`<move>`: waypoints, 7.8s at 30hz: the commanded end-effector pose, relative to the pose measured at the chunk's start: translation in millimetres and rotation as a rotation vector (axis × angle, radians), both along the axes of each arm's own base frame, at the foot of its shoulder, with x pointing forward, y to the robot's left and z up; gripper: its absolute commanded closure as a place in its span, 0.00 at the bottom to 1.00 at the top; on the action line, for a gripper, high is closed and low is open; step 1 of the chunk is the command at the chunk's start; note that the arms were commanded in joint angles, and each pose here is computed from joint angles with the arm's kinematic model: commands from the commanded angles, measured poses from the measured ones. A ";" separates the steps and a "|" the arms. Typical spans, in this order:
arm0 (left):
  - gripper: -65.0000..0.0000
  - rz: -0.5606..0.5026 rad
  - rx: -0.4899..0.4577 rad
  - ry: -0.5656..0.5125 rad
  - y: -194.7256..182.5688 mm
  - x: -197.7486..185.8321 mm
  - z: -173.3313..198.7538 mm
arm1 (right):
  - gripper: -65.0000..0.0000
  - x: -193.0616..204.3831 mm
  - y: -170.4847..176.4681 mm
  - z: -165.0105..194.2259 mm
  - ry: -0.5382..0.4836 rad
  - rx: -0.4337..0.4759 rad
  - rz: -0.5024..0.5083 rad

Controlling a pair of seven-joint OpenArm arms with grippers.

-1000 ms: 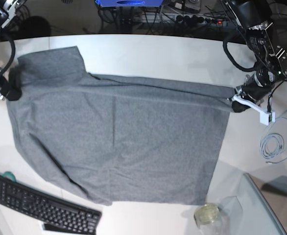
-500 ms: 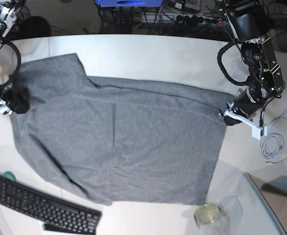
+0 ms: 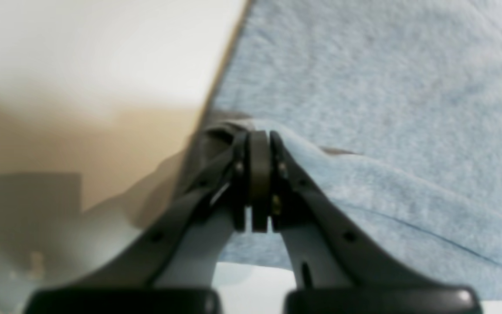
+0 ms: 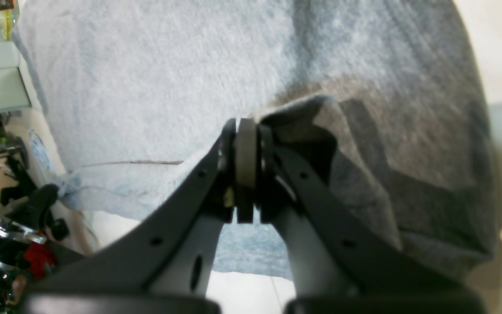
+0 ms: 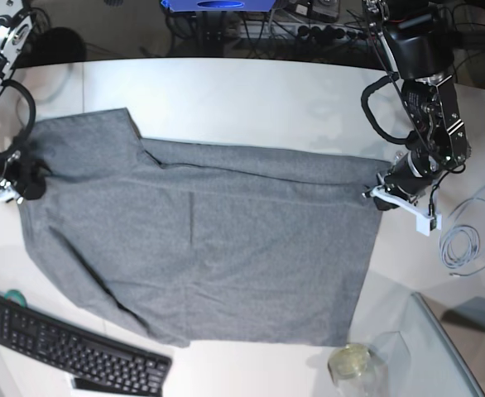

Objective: Layout the t-shirt on the table in an organized manner, then fold the t-shirt properly

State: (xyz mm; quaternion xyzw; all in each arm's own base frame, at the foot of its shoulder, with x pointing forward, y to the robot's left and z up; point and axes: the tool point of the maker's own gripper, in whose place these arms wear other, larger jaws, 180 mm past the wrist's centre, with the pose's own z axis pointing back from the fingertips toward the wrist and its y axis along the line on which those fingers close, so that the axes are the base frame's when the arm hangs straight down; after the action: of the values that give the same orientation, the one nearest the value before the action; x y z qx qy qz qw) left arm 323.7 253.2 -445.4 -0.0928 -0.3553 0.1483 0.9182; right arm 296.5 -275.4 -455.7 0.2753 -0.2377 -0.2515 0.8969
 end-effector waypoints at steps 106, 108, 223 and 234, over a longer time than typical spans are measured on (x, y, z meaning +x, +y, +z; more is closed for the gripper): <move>0.03 0.073 0.223 -0.096 108.6 -164.1 39.2 | 1.00 86.9 -9.5 61.5 -0.234 -0.025 -0.269; 0.03 0.073 0.223 -0.096 108.6 -164.1 39.2 | 1.00 93.1 -11.9 59.9 -0.253 -0.019 -0.302; 1.00 -0.113 0.226 -0.155 22.9 -42.9 -7.5 | 0.49 -59.1 -94.5 50.6 -0.033 -0.737 0.038; 1.00 0.042 0.299 -0.191 67.7 -64.5 34.8 | 0.49 -66.9 -78.2 55.3 -0.025 -0.717 0.030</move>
State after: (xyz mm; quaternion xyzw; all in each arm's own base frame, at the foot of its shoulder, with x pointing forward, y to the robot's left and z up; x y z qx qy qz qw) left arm 251.6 320.2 -421.8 0.0390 -0.4413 0.1089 0.8898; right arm 221.9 -345.4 -414.6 -0.0415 -0.2961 -0.1382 0.9442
